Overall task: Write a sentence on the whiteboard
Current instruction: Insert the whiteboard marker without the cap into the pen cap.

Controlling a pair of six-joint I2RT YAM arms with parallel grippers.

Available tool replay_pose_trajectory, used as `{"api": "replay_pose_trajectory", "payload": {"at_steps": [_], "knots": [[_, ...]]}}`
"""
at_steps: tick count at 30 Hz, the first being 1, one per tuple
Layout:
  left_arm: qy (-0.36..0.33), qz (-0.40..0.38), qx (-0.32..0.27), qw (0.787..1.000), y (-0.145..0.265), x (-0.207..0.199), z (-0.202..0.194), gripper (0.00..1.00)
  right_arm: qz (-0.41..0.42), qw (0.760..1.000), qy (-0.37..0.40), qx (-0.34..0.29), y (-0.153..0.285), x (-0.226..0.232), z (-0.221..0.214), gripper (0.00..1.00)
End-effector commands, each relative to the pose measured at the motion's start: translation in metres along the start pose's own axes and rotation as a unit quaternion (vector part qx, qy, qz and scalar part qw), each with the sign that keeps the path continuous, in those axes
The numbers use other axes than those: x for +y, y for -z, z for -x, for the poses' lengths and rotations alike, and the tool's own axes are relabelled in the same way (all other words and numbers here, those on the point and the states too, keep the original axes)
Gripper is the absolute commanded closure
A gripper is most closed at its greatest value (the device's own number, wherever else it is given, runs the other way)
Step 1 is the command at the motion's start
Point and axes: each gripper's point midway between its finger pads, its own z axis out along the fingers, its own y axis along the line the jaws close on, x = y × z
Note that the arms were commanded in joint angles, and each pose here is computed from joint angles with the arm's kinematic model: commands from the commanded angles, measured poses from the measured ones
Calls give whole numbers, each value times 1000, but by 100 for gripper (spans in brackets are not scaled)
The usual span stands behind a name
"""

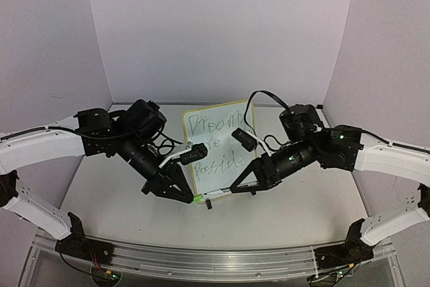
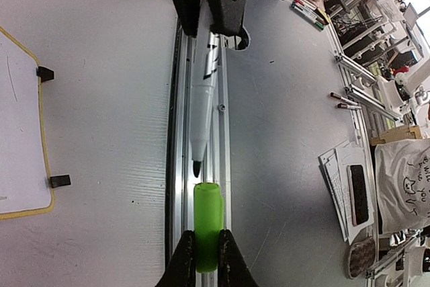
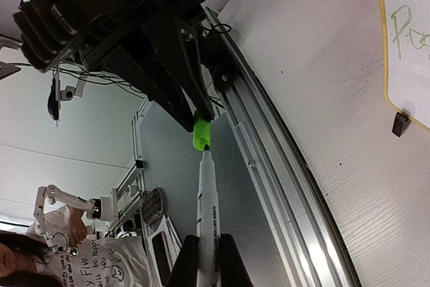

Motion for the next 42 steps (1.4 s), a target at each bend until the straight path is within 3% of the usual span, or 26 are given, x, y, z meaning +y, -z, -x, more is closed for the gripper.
{"api": "replay_pose_trajectory", "payload": {"at_steps": [1, 24, 34, 42], "knots": [[-33, -11, -28, 999, 6, -9, 23, 100, 20, 1000, 9, -2, -4, 6, 3, 100], [-21, -8, -16, 1000, -2, -5, 12, 100, 31, 999, 9, -9, 0, 11, -1, 100], [-13, -6, -5, 1000, -8, -1, 1, 100, 17, 999, 16, -40, 13, 15, 2, 100], [-20, -5, -14, 1000, -5, -2, 8, 100, 25, 999, 5, -24, 8, 13, -5, 100]]}}
